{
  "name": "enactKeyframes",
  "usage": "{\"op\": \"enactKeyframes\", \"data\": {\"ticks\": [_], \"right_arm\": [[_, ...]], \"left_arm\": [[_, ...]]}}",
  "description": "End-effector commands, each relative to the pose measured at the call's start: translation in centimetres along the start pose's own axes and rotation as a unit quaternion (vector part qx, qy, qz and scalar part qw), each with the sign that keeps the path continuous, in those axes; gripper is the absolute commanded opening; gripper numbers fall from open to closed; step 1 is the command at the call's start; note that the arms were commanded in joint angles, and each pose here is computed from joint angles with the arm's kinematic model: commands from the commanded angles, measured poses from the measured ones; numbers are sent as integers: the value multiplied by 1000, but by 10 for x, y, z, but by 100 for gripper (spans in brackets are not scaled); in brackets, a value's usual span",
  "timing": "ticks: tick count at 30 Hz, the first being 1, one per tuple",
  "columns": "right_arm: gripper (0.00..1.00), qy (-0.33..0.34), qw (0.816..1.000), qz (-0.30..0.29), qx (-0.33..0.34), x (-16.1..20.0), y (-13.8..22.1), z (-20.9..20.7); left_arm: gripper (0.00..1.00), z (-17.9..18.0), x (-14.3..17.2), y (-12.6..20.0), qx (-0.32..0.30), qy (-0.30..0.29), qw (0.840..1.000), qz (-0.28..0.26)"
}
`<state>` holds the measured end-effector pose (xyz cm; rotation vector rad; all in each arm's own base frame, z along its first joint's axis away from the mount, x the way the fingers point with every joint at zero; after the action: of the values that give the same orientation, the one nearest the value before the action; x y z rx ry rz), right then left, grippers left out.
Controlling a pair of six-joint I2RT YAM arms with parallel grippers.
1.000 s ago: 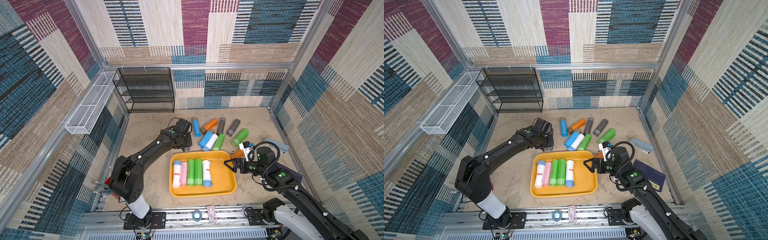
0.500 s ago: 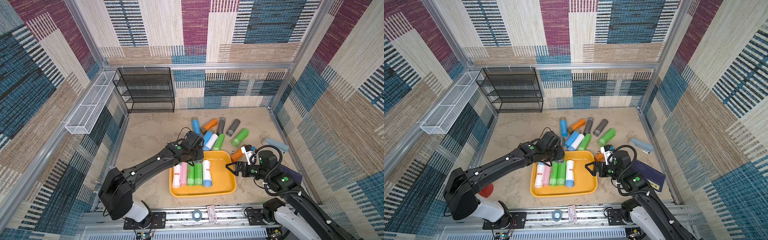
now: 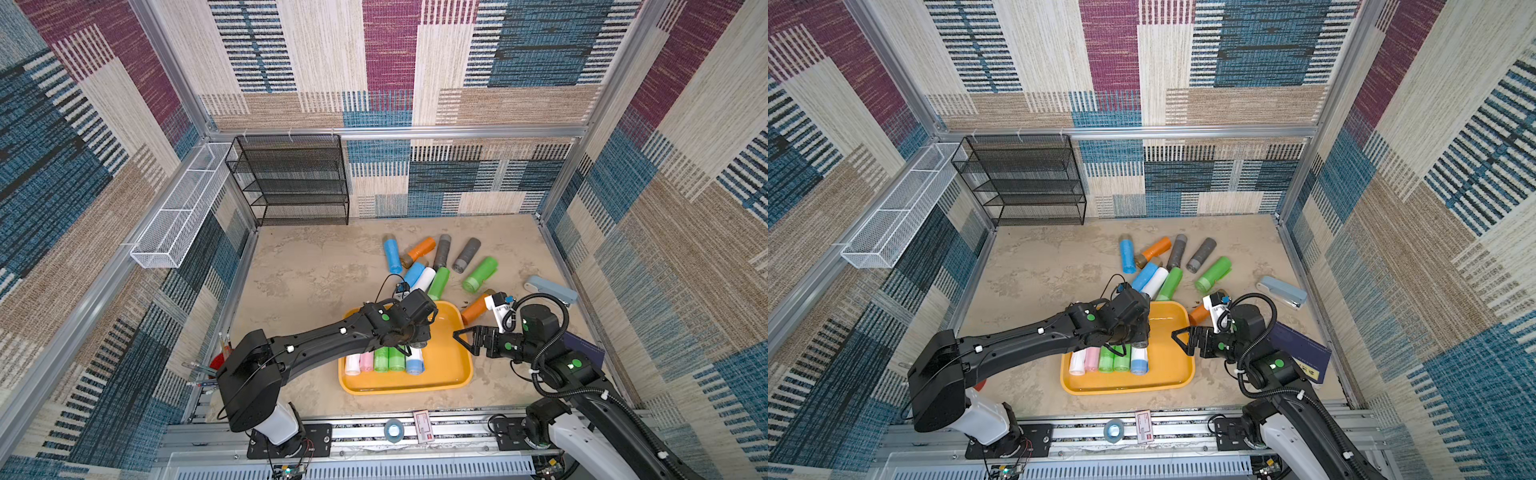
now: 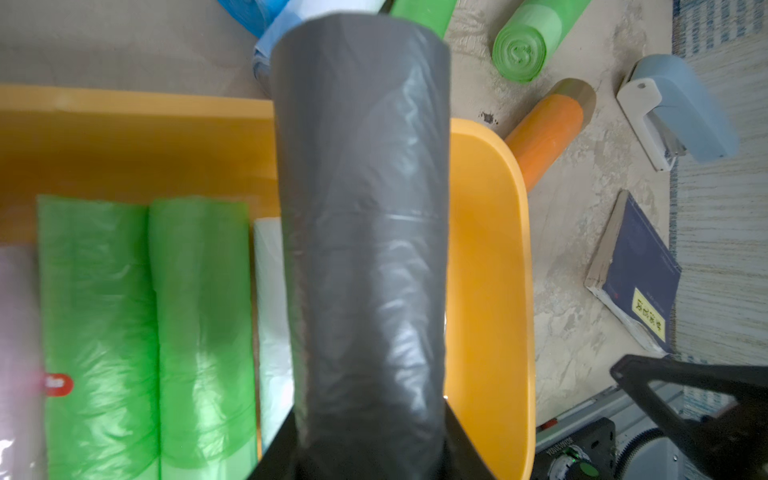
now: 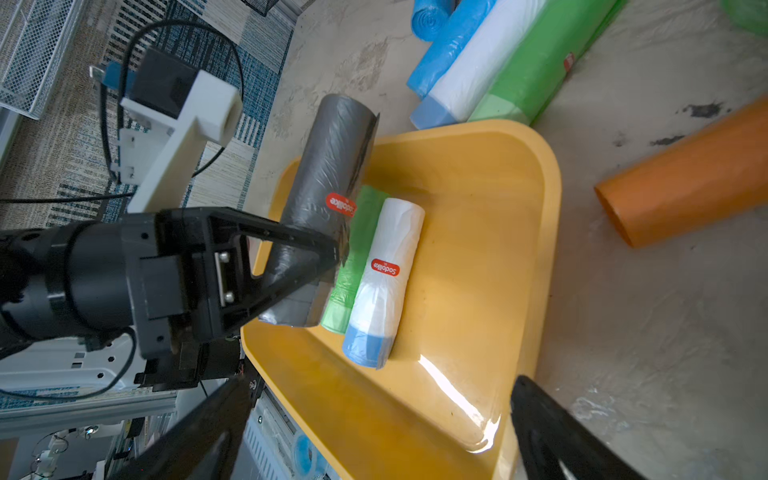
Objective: Put the roll of trash bags into the storage box
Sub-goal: Place the roll of trash bags in the storage box.
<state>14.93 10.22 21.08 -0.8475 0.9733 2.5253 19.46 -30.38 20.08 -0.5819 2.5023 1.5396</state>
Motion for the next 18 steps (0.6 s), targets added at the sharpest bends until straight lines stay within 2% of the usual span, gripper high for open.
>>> {"op": "enactKeyframes", "data": {"ticks": [1, 12, 18], "right_arm": [[99, -3, 1000, -2, -4, 0, 1, 2], [99, -5, 1000, -7, -11, 2, 6, 4], [99, -4, 1000, -13, -12, 2, 8, 5]], "left_arm": [[37, -15, 2, -3, 14, 14, 1000, -19], [37, -33, 22, -22, 14, 15, 1000, -12], [37, -29, 33, -33, -11, 15, 1000, -10]]}}
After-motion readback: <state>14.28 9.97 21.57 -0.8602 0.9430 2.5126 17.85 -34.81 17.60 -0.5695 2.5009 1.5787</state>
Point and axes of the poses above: each gripper's point midway between its finger pads, its own y axis back along the fingers, its own z axis along the line the jaws close on, x = y × z, the point moved 9 cm from there along y, back along the fingers, and after that the axes turned 8 degrees about y, right-handed, at the moved point
